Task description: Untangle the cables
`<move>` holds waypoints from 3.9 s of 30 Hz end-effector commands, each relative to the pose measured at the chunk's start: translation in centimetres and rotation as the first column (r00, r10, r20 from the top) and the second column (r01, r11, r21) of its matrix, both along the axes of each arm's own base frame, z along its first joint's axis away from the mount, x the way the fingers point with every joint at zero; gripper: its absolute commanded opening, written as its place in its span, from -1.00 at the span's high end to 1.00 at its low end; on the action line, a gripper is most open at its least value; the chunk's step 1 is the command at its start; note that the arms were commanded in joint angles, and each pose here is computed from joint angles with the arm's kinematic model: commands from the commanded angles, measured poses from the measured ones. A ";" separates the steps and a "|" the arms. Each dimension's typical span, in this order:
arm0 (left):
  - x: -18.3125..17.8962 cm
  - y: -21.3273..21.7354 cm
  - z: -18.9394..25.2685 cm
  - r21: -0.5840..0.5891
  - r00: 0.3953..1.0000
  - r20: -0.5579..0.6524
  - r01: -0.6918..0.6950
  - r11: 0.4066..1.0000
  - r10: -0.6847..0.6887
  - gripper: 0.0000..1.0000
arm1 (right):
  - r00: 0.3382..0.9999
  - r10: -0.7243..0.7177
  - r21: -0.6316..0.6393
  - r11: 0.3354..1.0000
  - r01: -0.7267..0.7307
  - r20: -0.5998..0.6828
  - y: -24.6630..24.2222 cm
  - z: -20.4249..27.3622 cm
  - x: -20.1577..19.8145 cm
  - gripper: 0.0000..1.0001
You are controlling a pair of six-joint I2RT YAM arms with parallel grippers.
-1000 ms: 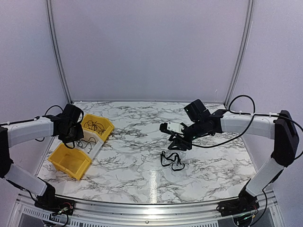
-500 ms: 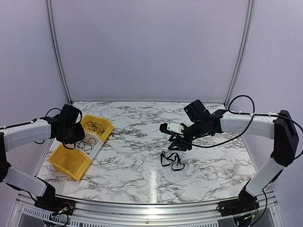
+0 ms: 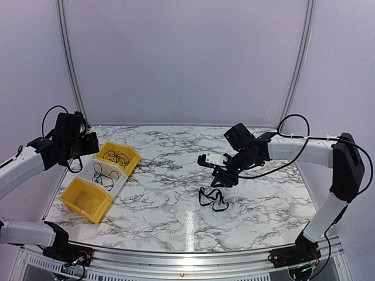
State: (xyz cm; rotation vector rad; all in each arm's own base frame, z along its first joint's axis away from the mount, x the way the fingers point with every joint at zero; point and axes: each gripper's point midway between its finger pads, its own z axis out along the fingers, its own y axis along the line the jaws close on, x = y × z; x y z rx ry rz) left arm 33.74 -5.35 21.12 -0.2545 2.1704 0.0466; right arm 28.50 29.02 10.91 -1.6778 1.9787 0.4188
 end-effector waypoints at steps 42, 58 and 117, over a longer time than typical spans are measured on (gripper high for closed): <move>-0.3 -25.7 -8.4 -0.357 0.857 0.078 0.501 0.788 -0.509 -0.24 | 0.945 -0.280 -0.240 0.942 0.236 -0.168 1.3 -7.3 8.0 -0.02; -1.3 -25.5 -7.4 -0.332 0.833 0.100 0.543 0.771 -0.544 -0.24 | 0.959 -0.257 -0.225 0.948 0.226 -0.121 1.4 -4.4 7.4 1.00; -1.0 -29.0 0.0 -0.688 0.850 0.481 0.517 0.508 -0.214 1.00 | 0.981 -0.174 -0.014 0.985 0.173 -0.086 3.8 -5.9 4.7 0.02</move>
